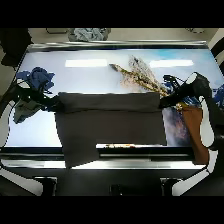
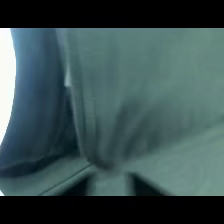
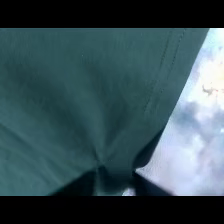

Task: Fold the shirts.

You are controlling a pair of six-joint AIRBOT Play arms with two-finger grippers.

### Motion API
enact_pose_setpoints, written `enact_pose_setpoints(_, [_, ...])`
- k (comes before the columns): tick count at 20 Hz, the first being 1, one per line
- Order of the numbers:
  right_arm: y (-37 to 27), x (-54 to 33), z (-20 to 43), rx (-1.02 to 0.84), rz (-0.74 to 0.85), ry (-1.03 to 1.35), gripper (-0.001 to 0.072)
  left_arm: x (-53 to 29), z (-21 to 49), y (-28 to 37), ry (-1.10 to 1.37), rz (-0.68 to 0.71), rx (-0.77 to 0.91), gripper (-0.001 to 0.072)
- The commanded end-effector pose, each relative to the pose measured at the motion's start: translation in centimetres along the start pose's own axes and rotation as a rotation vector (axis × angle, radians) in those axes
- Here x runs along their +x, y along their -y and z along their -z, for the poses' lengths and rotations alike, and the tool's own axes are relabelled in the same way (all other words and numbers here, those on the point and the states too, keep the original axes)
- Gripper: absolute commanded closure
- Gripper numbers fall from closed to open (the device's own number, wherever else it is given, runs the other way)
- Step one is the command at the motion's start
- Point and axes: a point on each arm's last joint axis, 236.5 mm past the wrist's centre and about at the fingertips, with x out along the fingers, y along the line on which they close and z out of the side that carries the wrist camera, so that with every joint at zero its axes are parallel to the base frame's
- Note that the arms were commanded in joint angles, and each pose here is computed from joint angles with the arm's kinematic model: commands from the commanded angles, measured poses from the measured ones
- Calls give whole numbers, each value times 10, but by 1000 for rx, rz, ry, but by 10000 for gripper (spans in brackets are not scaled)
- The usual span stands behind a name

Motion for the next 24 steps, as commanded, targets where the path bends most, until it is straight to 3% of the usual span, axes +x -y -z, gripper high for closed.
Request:
enact_pose_setpoints(1, [-8,-14,5,-22,-15,-18,157,-13,9,-1,-45,11,-25,239])
enact_pose_setpoints(7, [-9,-80,80,81,-122,-151,150,-62,61,-12,-107,42,-79,239])
enact_pose_setpoints(10, [-10,-75,105,174,-87,-125,152,-30,120,-15,-138,54,-82,240])
enact_pose_setpoints(16, [-34,-42,148,169,-124,-171,151,31,231,-28,-182,57,-76,239])
enact_pose_setpoints(23, [-36,-37,153,168,-128,-178,151,56,236,-11,-151,119,-93,249])
enact_pose_setpoints(24, [-36,-38,153,166,-128,-178,151,58,229,-8,-125,120,-90,317])
